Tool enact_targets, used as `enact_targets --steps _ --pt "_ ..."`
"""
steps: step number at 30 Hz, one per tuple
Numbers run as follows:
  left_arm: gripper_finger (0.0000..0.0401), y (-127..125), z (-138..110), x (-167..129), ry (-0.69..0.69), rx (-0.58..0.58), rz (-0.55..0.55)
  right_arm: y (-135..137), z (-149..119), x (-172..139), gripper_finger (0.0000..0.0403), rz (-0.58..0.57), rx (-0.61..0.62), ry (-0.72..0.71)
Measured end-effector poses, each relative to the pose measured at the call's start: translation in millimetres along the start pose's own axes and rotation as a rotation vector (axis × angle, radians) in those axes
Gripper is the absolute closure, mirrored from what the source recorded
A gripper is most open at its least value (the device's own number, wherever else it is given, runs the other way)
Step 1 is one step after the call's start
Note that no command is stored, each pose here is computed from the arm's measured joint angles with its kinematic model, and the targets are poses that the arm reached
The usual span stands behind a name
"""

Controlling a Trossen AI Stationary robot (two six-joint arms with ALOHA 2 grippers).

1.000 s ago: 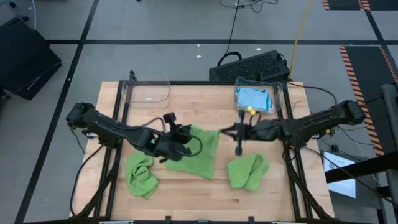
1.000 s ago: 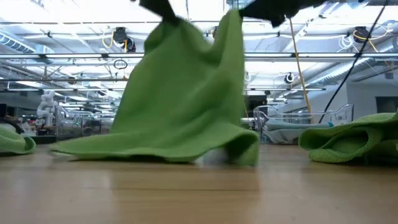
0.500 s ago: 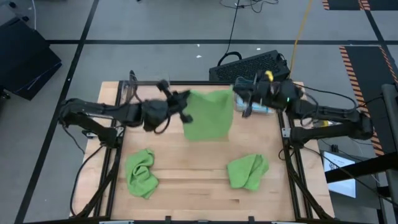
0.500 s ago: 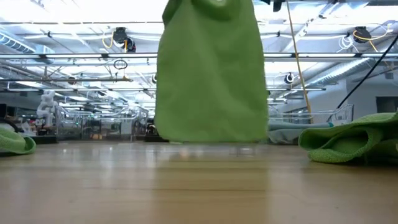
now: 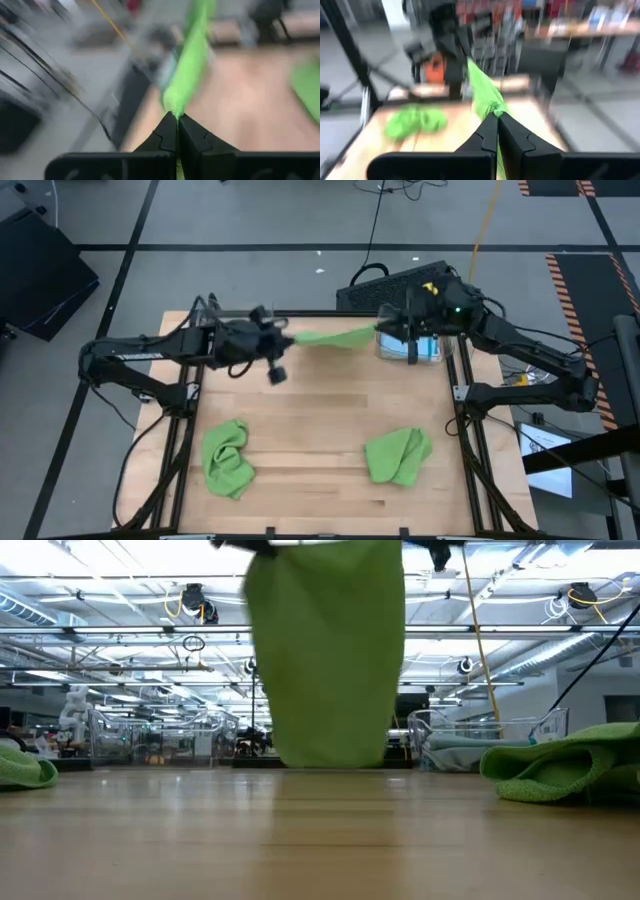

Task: Fold microfiber towels
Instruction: Fold the center green microfiber cloth

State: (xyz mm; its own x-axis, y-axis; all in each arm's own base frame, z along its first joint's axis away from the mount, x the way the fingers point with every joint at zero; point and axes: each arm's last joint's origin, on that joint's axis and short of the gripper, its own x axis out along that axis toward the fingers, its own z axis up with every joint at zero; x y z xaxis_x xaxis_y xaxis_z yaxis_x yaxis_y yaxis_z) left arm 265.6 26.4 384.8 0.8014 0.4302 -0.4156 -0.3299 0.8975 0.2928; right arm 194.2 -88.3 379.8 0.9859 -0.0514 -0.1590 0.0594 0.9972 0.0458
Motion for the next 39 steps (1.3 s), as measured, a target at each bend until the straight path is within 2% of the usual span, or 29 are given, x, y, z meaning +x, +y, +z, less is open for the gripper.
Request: enact_targets --steps 3,5,9,17,20,23,27,30,33,37,39 --pt "0.0392 -14.7 -17.4 -4.6 0.157 -0.055 -0.123 8.8 -22.6 -1.6 0.0403 0.039 0.046 0.171" --pt "0.0394 -29.3 -32.8 -4.7 0.246 -0.083 -0.181 16.7 -38.0 -0.1 0.0403 0.076 0.067 0.237" --pt "0.0396 -62.1 -57.5 -2.5 0.313 -0.131 -0.307 35.8 -71.5 3.2 0.0403 0.162 0.128 0.322" --pt "0.0397 -121.0 -87.8 -12.0 0.246 -0.187 -0.507 86.2 -142.6 20.5 0.0403 0.358 0.248 0.364" --pt "0.0392 -137.8 -94.2 -17.9 0.192 -0.234 -0.562 107.5 -165.2 21.2 0.0403 0.340 0.283 0.383" --pt "0.0395 -152.7 -100.7 -19.1 0.144 -0.270 -0.607 126.5 -175.2 18.4 0.0403 0.305 0.276 0.402" --pt "0.0396 -166.2 -110.7 -22.0 0.125 -0.287 -0.619 145.3 -181.2 15.9 0.0403 0.251 0.257 0.410" --pt "0.0389 -172.0 -125.1 -18.7 0.167 -0.293 -0.583 153.6 -190.0 19.7 0.0403 0.241 0.261 0.455" --pt "0.0392 -178.1 -130.7 -11.8 0.158 -0.303 -0.578 157.9 -202.6 28.9 0.0403 0.226 0.253 0.509" --pt "0.0396 -182.3 -140.1 -1.7 0.194 -0.252 -0.553 158.2 -215.6 43.4 0.0403 0.216 0.196 0.522" --pt "0.0391 -181.0 -141.5 2.1 0.201 -0.234 -0.538 153.1 -218.8 48.0 0.0403 0.159 0.166 0.518"
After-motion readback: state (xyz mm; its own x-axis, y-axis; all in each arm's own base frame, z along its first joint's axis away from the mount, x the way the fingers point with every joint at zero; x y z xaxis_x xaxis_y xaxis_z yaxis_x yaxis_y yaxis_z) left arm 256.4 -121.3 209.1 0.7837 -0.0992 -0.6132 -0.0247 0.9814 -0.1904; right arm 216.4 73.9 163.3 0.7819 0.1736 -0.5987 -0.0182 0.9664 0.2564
